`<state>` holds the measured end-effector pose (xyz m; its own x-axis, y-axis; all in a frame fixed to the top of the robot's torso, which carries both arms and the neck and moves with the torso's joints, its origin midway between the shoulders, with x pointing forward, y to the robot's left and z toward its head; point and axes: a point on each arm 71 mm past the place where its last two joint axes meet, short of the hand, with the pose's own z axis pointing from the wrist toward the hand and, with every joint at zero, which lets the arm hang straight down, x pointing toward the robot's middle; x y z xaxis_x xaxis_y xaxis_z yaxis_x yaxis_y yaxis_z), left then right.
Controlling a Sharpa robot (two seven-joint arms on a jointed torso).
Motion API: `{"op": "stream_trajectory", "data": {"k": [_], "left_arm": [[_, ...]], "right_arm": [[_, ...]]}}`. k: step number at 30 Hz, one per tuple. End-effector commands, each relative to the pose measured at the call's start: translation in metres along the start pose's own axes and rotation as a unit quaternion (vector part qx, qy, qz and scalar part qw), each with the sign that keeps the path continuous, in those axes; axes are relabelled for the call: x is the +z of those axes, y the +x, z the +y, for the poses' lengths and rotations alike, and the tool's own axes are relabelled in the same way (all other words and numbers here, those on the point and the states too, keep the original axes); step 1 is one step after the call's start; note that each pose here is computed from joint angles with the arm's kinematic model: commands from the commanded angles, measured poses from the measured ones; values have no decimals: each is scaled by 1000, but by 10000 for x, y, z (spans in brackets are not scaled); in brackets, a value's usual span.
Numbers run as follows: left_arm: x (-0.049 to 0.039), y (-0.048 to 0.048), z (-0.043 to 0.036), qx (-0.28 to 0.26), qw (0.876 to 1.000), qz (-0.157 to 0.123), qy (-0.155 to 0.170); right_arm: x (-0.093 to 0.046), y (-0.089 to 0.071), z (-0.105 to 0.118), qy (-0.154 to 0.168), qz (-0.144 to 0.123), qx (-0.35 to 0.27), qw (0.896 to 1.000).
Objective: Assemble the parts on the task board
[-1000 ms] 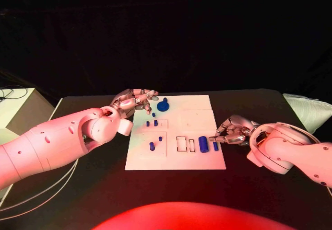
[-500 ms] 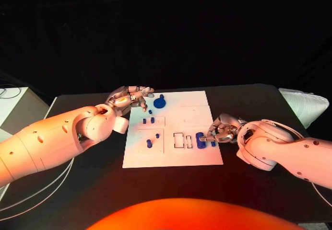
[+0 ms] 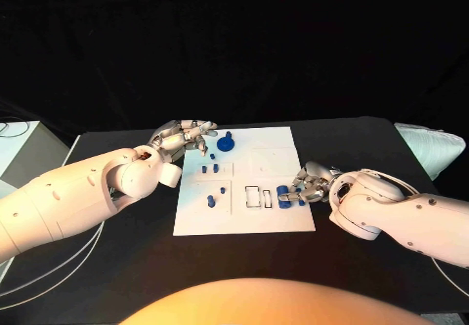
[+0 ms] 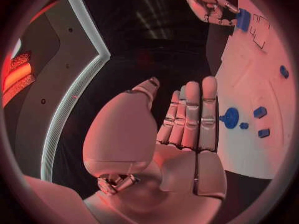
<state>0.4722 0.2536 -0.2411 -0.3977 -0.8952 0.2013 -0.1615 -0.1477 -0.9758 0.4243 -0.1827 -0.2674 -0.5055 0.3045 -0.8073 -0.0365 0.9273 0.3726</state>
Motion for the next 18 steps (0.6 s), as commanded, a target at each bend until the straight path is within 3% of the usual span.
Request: {"op": "stream_trajectory", "data": {"k": [1, 18], "left_arm": [[5, 22, -8, -6, 1000, 8, 5], [-2, 16, -8, -6, 1000, 10, 2]], "right_arm": [[15, 35, 23, -2, 2, -15, 1000], [123, 160, 24, 6, 24, -41, 999]]}}
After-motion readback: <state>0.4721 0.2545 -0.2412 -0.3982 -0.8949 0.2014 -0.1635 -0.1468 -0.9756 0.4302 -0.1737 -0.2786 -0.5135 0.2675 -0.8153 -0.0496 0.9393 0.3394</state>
